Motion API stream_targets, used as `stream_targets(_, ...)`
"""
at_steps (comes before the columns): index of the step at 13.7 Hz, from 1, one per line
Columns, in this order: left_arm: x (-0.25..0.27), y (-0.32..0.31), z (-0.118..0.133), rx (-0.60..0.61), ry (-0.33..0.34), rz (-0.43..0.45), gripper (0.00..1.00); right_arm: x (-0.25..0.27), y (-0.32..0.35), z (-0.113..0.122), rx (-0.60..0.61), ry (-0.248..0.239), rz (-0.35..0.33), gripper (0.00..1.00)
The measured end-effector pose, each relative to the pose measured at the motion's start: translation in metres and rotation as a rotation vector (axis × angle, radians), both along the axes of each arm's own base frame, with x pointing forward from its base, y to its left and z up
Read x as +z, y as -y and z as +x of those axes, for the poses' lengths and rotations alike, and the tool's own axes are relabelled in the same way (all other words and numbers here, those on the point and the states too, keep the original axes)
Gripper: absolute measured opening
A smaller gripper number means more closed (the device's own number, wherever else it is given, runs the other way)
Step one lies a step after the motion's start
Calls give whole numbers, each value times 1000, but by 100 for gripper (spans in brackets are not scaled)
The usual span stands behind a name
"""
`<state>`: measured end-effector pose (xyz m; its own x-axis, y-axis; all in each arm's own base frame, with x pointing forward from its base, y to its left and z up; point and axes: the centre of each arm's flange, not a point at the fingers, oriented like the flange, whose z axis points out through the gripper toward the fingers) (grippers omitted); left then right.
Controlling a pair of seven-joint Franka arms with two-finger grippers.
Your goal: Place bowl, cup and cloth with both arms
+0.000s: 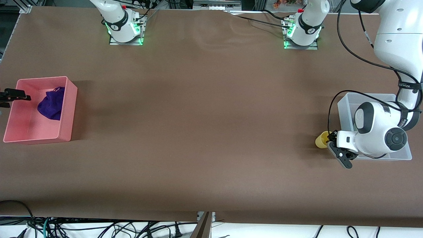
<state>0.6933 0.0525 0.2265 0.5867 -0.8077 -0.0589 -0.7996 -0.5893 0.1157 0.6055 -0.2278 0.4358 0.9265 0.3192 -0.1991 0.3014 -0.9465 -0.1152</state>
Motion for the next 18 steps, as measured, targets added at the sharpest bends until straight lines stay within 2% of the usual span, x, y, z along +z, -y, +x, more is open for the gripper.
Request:
stream_targets(3,7,-1,3,-55,15,-5,13,37,-52,17,-70,52,-17,100)
stream_targets(4,12,-1,5,-75,24,-6,3,45,-69,18,-117,48,-24,100)
stream_targets(7,48,-4,8,-94,30,3,3,67,-128,18,-198,32,-73,100)
stream_targets(9,97,-10,8,-85,-20,14,3,84,-156,16,-203,54,-87,100)
stream_targets(12,159,-41,-4,-50,-90,34,3,106,-188,11,-141,90,-117,100)
stream_targets(16,150,-130,-24,-49,-141,128,3,145,-202,5,-122,167,-145,100)
stream_targets(18,123,-171,-31,-60,-105,139,3,162,-198,2,-133,199,-150,100)
